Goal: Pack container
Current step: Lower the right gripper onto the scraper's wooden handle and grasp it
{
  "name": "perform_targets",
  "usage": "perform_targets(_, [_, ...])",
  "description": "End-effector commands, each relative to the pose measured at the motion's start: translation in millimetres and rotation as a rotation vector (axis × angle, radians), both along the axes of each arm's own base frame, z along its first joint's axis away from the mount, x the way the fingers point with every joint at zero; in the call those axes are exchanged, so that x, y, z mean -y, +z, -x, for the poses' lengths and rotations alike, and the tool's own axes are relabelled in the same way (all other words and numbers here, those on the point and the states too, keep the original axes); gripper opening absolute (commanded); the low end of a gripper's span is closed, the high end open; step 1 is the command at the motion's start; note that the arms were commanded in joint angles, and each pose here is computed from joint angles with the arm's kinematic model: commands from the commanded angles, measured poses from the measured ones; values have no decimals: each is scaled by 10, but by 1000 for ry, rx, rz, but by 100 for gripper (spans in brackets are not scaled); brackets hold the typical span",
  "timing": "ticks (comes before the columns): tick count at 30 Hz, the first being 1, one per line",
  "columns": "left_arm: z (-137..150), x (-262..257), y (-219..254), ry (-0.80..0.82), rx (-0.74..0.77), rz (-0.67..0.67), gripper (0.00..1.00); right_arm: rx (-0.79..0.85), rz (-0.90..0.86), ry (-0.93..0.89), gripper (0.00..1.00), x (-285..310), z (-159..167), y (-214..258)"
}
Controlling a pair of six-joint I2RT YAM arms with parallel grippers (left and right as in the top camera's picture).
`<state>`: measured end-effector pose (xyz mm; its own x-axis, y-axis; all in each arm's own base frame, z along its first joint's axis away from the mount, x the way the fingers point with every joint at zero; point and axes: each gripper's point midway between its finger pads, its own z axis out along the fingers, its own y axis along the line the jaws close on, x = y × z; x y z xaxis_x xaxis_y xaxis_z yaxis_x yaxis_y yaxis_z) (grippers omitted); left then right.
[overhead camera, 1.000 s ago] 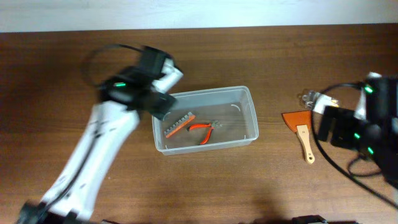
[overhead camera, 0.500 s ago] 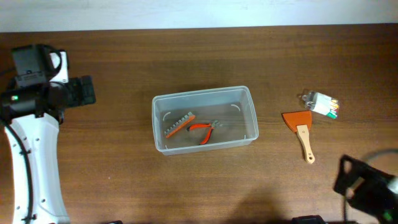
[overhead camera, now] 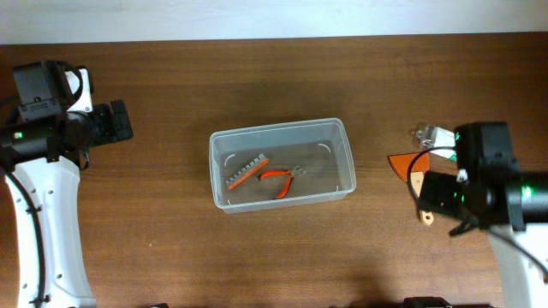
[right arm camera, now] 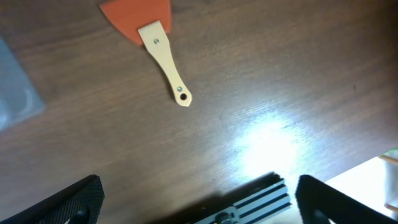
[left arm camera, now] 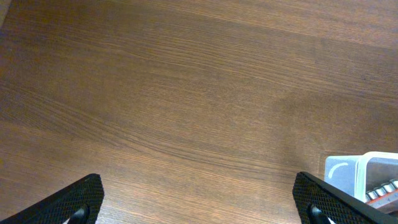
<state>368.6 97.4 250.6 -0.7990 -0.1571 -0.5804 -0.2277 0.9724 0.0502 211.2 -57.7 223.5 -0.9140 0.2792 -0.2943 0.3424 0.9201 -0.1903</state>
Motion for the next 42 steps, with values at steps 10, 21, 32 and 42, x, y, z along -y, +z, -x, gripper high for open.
perform_targets(10, [26,19,78,1,25,7,99,-126,-207,-5,99,555,-560,-785])
perform_targets(21, [21,12,84,-32,20,-21,99,-151,-216,138,98,611,-845,-1655])
perform_targets(32, [20,12,84,-32,20,-21,99,-176,-211,272,99,397,-868,-2201])
perform_targets(42, [21,12,84,-37,19,-24,99,-264,-258,323,97,246,-822,-2562])
